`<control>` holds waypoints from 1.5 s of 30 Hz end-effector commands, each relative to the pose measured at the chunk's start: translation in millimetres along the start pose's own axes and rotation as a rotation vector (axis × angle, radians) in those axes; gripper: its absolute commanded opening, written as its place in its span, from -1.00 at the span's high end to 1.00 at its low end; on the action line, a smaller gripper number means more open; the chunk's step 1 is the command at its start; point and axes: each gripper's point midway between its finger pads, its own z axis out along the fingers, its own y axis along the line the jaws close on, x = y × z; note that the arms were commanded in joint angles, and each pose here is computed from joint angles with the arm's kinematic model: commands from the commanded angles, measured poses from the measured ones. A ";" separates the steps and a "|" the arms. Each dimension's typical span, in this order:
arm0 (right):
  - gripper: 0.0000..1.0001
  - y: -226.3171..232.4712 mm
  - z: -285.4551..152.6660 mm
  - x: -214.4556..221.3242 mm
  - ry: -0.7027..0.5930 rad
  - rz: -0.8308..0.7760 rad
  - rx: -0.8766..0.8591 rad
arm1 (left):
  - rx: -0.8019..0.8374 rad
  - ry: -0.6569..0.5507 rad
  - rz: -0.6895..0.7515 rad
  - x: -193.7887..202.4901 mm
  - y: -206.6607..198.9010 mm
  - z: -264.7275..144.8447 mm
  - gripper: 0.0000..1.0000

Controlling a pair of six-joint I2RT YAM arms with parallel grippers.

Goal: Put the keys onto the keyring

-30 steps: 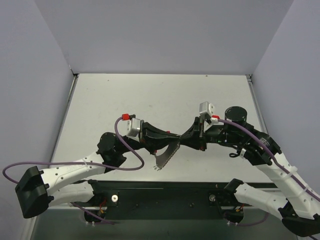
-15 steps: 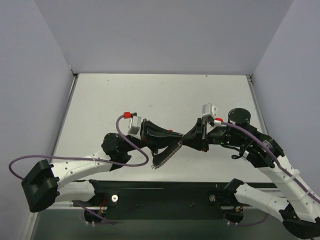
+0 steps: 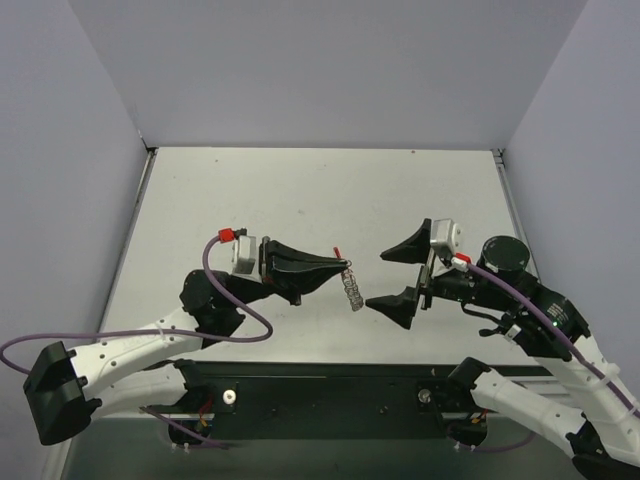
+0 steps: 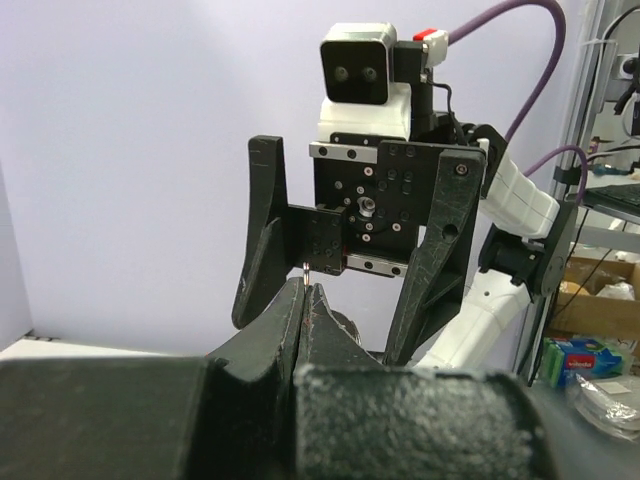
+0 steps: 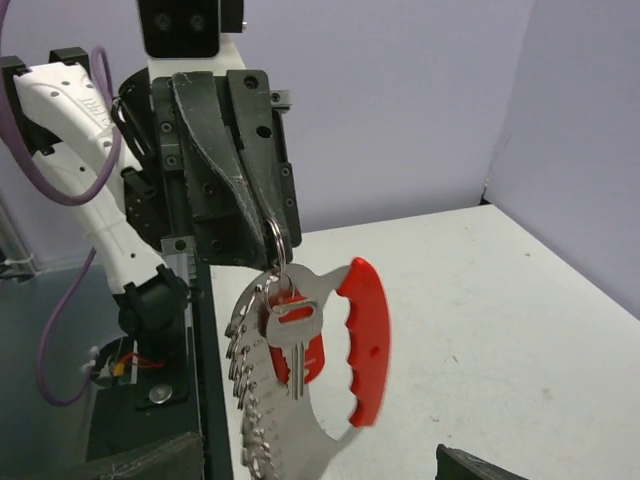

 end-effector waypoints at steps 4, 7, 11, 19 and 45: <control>-1.00 -14.6 -14.6 -18.5 -0.112 -0.052 0.123 | -0.078 0.007 0.072 -11.6 10.7 -7.9 1.00; -1.00 -16.0 -10.9 -16.3 -0.101 -0.044 0.121 | -0.096 0.030 0.076 -6.1 14.9 -9.6 1.00; -1.00 -22.4 -7.8 -8.5 -0.083 -0.034 0.149 | -0.159 0.103 0.067 17.7 31.1 -13.9 1.00; -1.00 -36.5 -3.2 19.5 -0.030 0.015 0.220 | -0.421 0.326 0.113 97.2 101.3 -35.4 1.00; -1.00 -20.5 6.0 78.3 0.091 0.160 0.143 | -0.821 0.738 0.086 273.2 198.7 -116.0 1.00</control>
